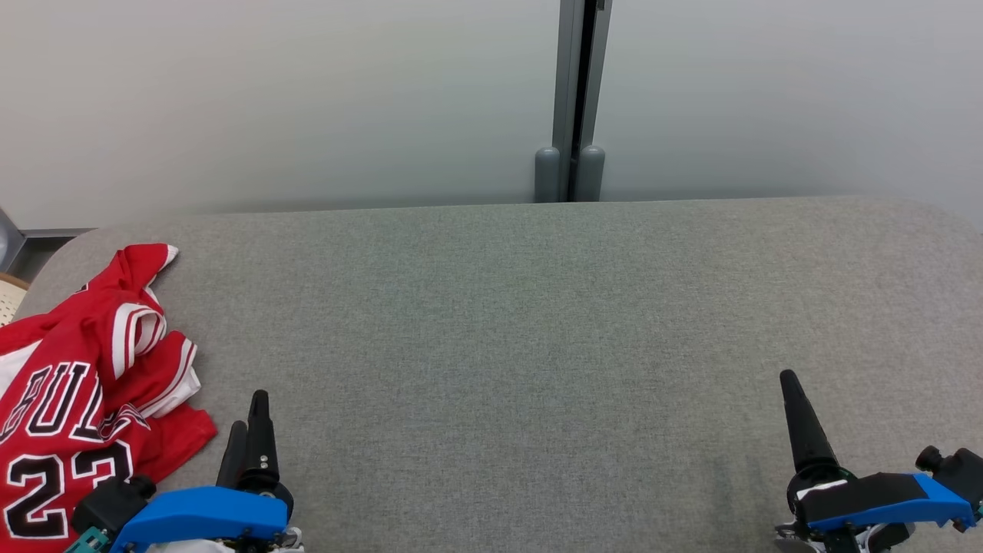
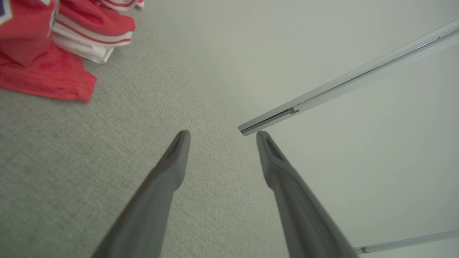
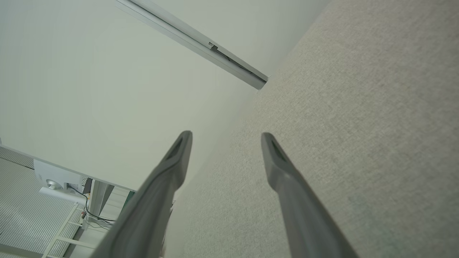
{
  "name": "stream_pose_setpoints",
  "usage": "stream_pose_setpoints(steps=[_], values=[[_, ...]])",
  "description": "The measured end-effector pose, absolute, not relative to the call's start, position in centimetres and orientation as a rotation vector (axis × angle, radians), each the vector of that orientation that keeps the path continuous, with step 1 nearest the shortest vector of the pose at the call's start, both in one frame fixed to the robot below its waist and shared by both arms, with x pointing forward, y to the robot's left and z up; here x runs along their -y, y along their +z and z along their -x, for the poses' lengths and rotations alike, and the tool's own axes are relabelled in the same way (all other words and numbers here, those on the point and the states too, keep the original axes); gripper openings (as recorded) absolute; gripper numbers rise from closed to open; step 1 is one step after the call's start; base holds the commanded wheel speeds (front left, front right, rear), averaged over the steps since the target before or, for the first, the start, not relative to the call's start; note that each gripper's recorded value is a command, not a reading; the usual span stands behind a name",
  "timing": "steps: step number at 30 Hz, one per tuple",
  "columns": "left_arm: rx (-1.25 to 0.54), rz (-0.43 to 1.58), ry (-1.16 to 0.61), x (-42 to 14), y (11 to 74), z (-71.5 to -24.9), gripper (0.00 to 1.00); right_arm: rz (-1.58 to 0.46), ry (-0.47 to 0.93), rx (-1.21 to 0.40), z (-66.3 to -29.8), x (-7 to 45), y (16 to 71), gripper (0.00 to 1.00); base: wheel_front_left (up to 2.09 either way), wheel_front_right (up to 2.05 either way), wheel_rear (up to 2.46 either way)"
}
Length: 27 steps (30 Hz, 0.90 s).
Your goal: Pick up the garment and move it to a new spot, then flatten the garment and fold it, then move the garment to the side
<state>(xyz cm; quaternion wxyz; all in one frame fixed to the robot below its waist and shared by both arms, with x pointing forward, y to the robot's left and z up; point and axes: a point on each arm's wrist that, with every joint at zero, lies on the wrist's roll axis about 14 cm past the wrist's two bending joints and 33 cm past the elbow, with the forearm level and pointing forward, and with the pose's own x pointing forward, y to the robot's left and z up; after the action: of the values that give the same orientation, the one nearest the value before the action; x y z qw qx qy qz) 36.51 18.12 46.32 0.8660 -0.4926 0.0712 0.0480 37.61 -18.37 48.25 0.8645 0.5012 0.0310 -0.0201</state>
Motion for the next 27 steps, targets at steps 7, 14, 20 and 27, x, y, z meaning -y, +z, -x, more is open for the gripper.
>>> stream_pose_setpoints(steps=[7,14,20,27], values=[[-0.165,0.891,0.085,-17.8,46.0,-36.3,1.00,-0.928,-0.039,-0.060,-37.5,18.4,48.2,1.00,0.00,0.00,0.00],[-0.168,0.758,0.063,-17.5,45.9,-36.2,1.00,-0.819,-0.028,-0.057,-37.5,18.2,48.2,1.00,0.00,0.00,0.00],[-0.172,0.648,0.039,-17.1,45.8,-36.0,1.00,-0.738,-0.019,-0.053,-37.5,18.1,48.3,1.00,0.00,0.00,0.00],[-0.164,0.554,0.020,-16.8,45.9,-36.0,1.00,-0.651,-0.010,-0.049,-37.4,18.0,48.2,1.00,0.00,0.00,0.00]])
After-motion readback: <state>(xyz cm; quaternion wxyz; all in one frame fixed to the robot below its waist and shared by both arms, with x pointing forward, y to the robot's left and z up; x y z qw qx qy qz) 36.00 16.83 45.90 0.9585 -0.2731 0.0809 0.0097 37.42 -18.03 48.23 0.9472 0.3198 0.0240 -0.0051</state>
